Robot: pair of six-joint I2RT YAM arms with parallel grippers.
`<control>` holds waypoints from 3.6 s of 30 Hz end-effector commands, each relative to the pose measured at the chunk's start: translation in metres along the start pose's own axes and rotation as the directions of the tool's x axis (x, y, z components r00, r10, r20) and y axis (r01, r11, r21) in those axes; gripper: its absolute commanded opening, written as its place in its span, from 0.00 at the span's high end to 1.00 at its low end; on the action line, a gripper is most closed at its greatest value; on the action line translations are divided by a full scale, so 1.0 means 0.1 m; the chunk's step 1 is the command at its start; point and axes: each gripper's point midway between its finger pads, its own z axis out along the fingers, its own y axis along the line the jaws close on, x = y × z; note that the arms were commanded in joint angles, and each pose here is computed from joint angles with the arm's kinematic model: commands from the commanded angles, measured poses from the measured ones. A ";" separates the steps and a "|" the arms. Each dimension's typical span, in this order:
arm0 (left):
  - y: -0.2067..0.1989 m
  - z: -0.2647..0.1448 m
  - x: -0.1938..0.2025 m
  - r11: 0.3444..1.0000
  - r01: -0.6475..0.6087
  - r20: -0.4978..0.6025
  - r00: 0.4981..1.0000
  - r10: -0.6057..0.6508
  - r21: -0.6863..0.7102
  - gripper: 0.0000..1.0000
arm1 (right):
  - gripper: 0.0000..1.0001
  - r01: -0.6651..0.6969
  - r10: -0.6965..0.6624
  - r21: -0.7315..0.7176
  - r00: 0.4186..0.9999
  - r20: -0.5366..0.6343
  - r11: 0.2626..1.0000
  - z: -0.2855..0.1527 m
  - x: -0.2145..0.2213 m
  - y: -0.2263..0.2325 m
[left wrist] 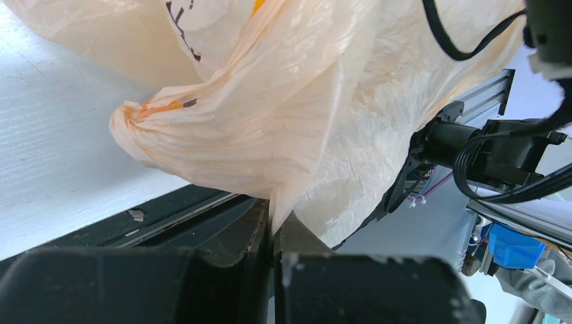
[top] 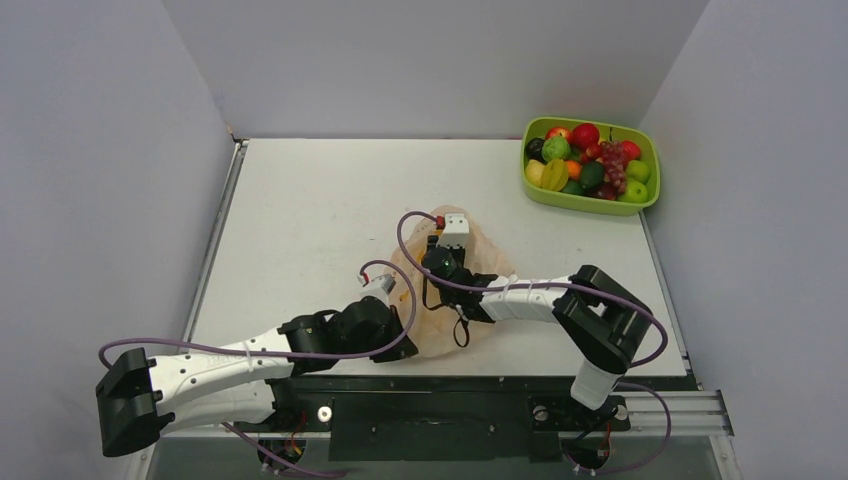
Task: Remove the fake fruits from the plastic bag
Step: Take out the fake fruit from the plastic bag, then place the fake fruit in the bin.
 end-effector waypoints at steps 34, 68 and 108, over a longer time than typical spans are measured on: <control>0.05 0.05 -0.01 0.999 -0.015 -0.002 1.000 0.015 -0.033 1.00 | 0.32 0.043 -0.032 0.250 0.998 -0.045 0.967 0.66 -0.05 -0.86; 0.12 0.20 -0.10 0.998 -0.001 0.049 0.999 0.003 -0.058 1.00 | 0.90 -0.070 -0.061 -0.587 0.978 -0.200 0.806 -1.09 0.13 0.49; 0.22 0.30 0.04 0.995 -0.047 -0.043 0.998 0.043 -0.084 1.00 | 1.00 -0.253 0.182 0.316 0.954 0.237 0.914 0.24 -2.40 -2.41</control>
